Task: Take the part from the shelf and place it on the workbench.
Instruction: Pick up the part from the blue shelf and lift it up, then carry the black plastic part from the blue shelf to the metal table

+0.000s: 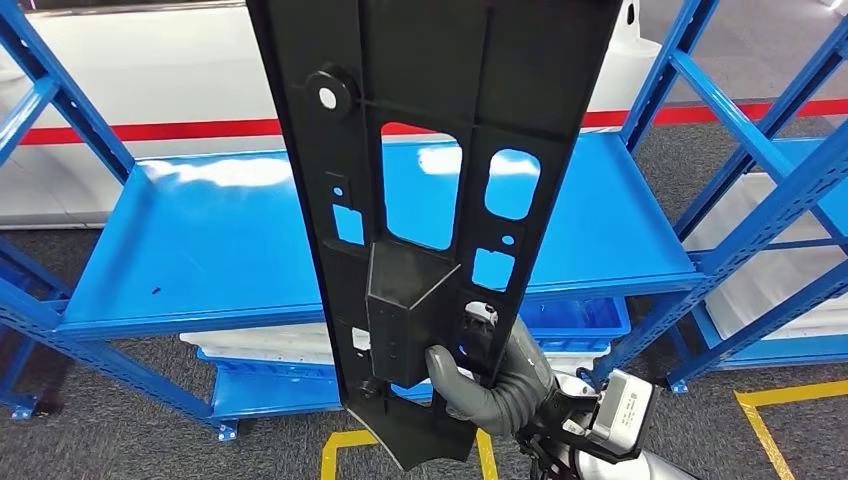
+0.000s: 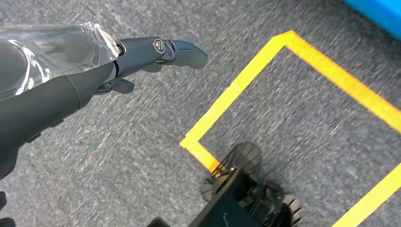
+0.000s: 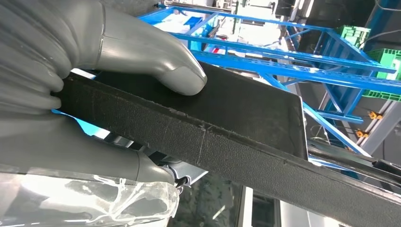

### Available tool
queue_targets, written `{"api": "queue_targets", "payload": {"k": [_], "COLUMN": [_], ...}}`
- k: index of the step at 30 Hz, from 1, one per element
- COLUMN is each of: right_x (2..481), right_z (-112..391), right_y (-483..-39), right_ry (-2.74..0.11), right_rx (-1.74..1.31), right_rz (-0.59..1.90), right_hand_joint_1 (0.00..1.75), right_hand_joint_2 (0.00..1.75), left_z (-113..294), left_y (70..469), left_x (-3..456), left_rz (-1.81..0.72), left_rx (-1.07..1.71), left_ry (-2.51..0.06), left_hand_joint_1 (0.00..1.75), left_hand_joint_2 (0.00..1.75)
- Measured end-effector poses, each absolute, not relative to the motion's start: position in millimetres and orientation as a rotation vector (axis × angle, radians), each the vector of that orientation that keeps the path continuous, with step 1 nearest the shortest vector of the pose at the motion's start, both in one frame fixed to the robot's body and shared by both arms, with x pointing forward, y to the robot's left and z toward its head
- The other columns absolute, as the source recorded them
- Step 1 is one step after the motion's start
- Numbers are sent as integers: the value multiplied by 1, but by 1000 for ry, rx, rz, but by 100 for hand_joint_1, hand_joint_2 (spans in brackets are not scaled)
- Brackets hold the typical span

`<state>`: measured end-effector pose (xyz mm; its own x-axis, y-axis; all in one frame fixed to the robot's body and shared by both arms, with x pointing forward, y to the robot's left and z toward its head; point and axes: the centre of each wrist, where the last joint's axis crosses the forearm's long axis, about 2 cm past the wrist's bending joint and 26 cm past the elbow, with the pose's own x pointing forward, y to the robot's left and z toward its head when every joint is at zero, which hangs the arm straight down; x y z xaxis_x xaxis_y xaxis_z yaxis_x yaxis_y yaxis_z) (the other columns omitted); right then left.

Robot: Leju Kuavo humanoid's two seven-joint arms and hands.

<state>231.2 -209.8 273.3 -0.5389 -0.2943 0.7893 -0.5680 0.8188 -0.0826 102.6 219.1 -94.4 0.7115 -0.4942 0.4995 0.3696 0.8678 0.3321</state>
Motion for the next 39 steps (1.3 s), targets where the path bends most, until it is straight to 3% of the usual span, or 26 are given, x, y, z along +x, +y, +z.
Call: {"api": "queue_targets", "payload": {"k": [39], "right_x": [230], "right_z": [277], "right_y": [-211], "right_ry": [-2184], "right_rx": [630], "right_rz": [418], "right_hand_joint_1": [175], "right_hand_joint_2": [175], "left_z": [-95], "left_y": [217], "left_x": [99], "left_rz": [-463], "left_rx": [216], "left_ry": [-607], "left_hand_joint_1": [0], "left_hand_joint_2": [175]}}
